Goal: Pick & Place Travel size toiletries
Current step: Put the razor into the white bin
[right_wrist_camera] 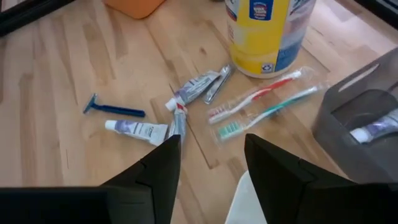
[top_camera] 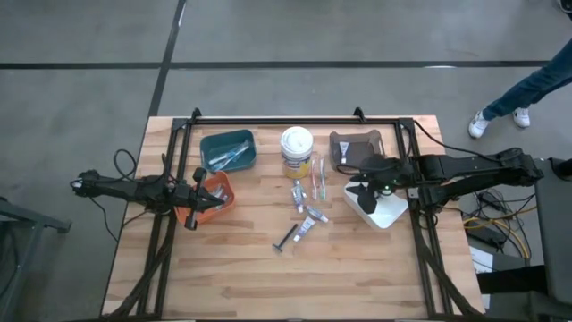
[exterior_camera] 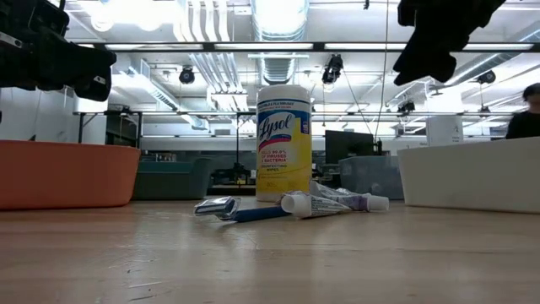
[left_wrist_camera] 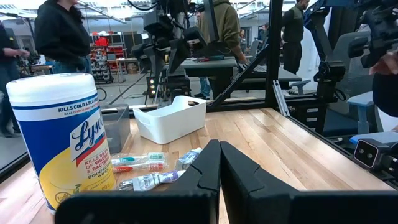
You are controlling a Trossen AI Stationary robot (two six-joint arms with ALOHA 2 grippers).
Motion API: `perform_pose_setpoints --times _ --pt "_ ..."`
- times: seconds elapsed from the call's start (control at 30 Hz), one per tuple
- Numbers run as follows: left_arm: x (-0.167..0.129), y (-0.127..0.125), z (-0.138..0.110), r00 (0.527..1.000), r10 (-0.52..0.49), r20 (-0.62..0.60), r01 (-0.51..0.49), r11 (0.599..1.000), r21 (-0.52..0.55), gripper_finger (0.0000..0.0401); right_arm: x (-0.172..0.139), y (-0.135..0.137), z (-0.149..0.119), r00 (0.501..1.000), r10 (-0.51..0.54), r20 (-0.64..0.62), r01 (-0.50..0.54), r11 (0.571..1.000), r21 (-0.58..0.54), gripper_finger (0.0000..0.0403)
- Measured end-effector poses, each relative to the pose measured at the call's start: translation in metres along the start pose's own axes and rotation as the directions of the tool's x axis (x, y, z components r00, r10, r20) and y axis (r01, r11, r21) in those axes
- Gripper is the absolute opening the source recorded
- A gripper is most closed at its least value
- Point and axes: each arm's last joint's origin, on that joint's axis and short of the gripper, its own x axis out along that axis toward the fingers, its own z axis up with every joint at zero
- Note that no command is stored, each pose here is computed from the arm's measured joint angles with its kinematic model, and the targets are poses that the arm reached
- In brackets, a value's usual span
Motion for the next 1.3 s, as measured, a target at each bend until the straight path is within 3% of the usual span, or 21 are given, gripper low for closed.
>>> perform_pose_setpoints --times 0.27,0.43,0.57,0.97,1.3 --pt "0.0 0.0 0.0 1.0 0.0 0.0 0.0 1.0 0.0 0.0007 0.018 0.007 0.005 1.0 0.017 0.011 -0.016 0.994 -0.104 0.0164" --pt "0.0 0.0 0.0 1.0 0.0 0.0 0.0 1.0 0.0 0.0007 0.048 0.019 0.01 0.994 0.11 -0.014 -0.11 0.969 -0.219 0.0164" --pt "0.0 0.0 0.0 1.0 0.0 0.0 0.0 1.0 0.0 0.0007 0.068 0.026 0.011 0.987 0.132 -0.095 -0.152 0.954 -0.259 0.0164" --pt "0.0 0.0 0.0 1.0 0.0 0.002 0.0 1.0 0.0 0.0007 0.111 0.044 0.025 0.942 0.01 -0.335 -0.116 0.947 -0.299 0.0164" --pt "0.0 0.0 0.0 1.0 0.001 0.003 -0.001 1.0 0.0 0.0007 0.163 0.068 0.036 0.871 0.11 -0.478 -0.291 0.9 -0.324 0.0164"
